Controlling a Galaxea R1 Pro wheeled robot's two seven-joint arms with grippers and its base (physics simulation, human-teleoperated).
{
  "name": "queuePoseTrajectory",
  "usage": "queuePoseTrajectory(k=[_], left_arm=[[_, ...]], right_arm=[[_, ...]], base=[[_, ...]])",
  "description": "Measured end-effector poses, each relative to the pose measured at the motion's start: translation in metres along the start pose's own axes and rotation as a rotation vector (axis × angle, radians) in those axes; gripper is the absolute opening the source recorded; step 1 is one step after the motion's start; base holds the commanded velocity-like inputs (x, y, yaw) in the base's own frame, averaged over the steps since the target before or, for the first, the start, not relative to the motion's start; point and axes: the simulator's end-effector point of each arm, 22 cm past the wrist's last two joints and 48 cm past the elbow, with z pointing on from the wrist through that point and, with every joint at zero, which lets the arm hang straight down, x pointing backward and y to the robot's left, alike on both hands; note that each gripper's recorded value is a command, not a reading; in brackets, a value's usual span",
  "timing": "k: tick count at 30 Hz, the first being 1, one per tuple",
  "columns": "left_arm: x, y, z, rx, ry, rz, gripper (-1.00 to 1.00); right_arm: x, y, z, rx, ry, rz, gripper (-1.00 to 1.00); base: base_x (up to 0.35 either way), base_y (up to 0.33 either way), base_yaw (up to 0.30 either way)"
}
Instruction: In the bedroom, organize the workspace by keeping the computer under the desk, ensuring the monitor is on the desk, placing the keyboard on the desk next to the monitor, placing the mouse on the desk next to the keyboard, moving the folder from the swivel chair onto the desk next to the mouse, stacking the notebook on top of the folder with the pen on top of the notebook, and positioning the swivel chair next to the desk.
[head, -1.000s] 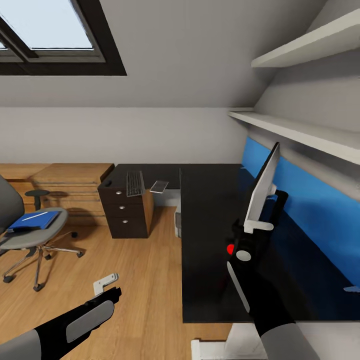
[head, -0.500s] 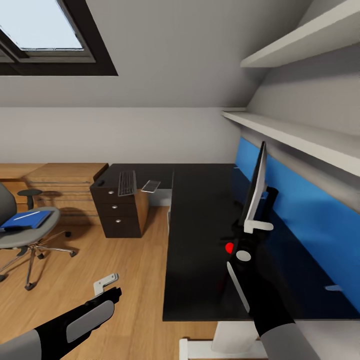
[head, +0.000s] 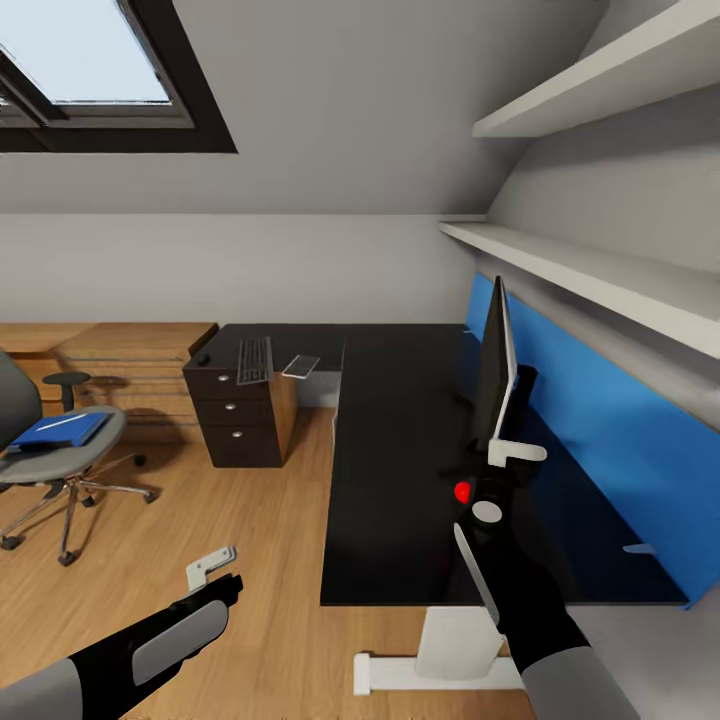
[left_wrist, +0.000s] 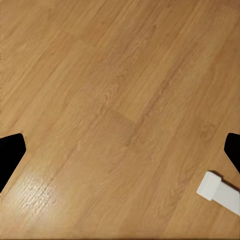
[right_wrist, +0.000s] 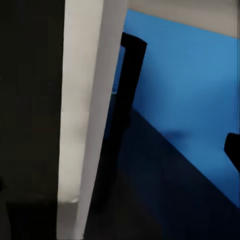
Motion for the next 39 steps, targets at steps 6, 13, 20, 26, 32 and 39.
queuePoseTrajectory(k=[6, 13, 20, 26, 32, 39], left_arm=[[-0.0002, 0.0000, 0.0000, 0.000, 0.000, -0.001, 1.00], [-0.0004, 0.0000, -0.0001, 0.000, -0.001, -0.001, 1.00], [-0.0012, 0.0004, -0.0001, 0.000, -0.003, -0.002, 1.00], [-0.0011, 0.0004, -0.0001, 0.001, -0.002, -0.003, 1.00], [-0.0012, 0.0007, 0.0000, 0.000, -0.002, -0.003, 1.00], [-0.0012, 0.0007, 0.0000, 0.000, -0.002, -0.003, 1.00]], right_arm=[[-0.0003, 0.0006, -0.0002, -0.002, -0.001, 0.000, 1.00], [0.0000, 0.0008, -0.0003, -0.003, 0.000, -0.001, 1.00], [0.0076, 0.0021, 0.0001, -0.004, 0.012, -0.011, 1.00], [0.0080, 0.0022, 0.0001, -0.005, 0.013, -0.011, 1.00], [0.0080, 0.0021, 0.0001, -0.004, 0.013, -0.011, 1.00], [0.0073, 0.0020, 0.0002, -0.005, 0.011, -0.011, 1.00]], base=[[-0.175, -0.156, 0.000], [-0.080, -0.128, 0.000], [-0.039, -0.074, 0.000], [-0.013, -0.111, 0.000], [-0.002, -0.016, 0.000], [-0.001, -0.019, 0.000]])
